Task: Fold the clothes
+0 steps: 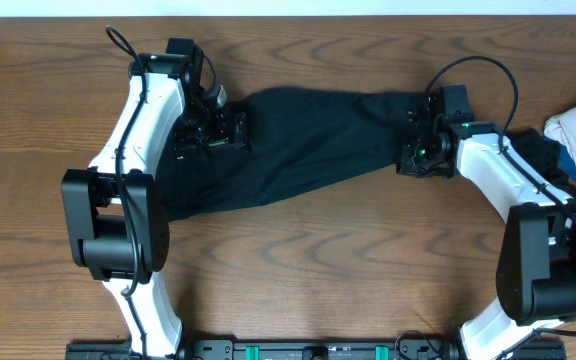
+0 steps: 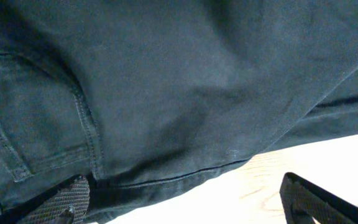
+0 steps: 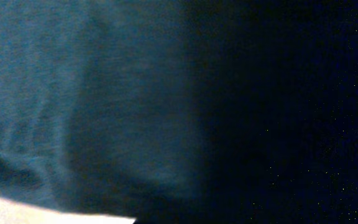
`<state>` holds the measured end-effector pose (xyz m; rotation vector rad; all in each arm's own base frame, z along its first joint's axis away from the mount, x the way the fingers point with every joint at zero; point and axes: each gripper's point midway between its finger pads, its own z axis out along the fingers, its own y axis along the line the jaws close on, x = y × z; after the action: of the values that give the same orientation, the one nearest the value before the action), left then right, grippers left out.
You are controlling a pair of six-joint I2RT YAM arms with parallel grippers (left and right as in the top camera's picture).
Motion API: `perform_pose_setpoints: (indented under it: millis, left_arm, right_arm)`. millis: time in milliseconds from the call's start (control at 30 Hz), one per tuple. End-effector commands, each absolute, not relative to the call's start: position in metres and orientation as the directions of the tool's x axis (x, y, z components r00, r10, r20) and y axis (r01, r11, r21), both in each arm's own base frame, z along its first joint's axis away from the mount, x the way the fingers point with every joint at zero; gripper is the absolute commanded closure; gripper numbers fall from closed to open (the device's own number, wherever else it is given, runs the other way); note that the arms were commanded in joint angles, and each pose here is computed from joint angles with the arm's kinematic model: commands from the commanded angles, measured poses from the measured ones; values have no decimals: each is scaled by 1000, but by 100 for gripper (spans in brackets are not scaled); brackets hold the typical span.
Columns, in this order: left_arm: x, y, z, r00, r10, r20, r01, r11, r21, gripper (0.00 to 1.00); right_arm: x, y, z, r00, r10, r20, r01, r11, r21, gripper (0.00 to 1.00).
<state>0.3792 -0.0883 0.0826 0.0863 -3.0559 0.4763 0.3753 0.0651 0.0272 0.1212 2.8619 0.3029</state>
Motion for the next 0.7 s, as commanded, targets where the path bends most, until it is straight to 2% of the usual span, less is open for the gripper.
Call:
perform_pose_setpoints:
  millis: [0, 667]
  left_arm:
    - [379, -89, 81, -997, -43, 60, -60, 946, -317, 2]
    - [361, -92, 33, -991, -42, 128, -83, 939, -334, 2]
  right_arm:
    - [375, 56, 19, -959, 133, -249, 98, 984, 150, 99]
    - [377, 25, 12, -948, 163, -274, 167, 986, 9, 99]
